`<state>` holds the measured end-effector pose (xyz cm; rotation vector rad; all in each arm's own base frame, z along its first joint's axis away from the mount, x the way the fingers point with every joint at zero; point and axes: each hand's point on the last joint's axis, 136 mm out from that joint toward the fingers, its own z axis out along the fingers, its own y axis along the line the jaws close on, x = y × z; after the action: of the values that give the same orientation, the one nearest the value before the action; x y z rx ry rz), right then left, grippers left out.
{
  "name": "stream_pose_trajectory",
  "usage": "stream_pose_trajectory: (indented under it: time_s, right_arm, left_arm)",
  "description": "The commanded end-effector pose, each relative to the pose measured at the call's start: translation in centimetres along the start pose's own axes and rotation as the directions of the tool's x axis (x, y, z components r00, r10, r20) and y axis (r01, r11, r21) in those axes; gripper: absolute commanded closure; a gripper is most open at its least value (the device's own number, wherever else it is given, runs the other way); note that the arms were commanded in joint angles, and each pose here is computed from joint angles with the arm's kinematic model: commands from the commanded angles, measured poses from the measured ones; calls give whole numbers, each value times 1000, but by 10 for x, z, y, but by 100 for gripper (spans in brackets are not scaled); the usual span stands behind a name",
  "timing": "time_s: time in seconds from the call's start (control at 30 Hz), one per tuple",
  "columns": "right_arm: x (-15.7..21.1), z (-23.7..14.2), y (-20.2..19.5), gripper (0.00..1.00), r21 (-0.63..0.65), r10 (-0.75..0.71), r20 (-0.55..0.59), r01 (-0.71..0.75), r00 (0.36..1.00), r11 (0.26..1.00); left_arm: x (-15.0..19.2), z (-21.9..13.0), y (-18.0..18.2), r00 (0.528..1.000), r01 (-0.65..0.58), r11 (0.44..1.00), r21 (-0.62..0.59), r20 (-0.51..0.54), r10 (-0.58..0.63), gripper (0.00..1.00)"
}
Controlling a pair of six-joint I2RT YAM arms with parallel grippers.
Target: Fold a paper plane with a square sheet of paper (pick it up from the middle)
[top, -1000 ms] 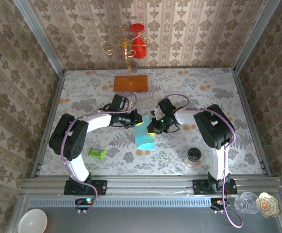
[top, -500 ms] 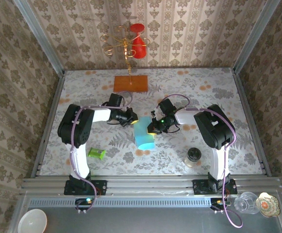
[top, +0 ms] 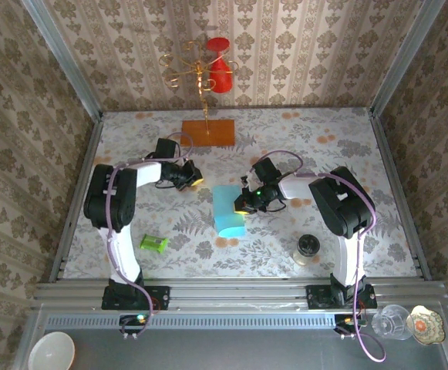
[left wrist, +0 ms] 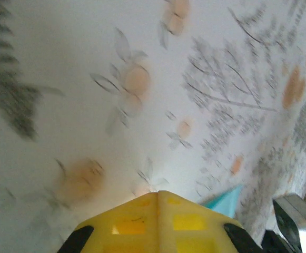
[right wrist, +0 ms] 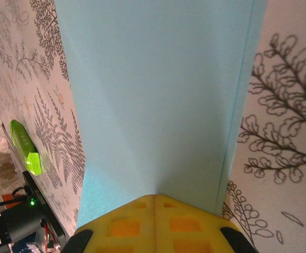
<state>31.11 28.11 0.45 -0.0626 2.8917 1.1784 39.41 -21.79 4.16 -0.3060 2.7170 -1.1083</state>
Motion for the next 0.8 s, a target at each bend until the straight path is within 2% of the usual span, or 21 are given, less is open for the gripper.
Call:
stream_pose_trajectory:
  time_s: [0.0,0.17,0.3,0.47,0.77]
  right_arm:
    - [64,1,-124,98,444,288,-33,-245,957,862]
    - [57,-2,-118,97,424,301,8,-275,954,863]
    - [51,-4,-112,97,412,281,23,-265,959,872]
    - [47,-3,-114,97,412,267,41,-260,963,873]
    - [55,-1,-127,97,445,271,35,-258,962,858]
  left_arm:
    - [32,-16,-37,998,-60,998,38,-5,60,91]
    - [101,0,-54,991,-92,994,54,-90,96,91]
    - [136,12,-54,981,-117,992,47,-149,123,92]
    - [150,23,-40,973,-121,993,0,-198,118,92]
    - [169,30,7,970,-90,993,-82,-232,69,92]
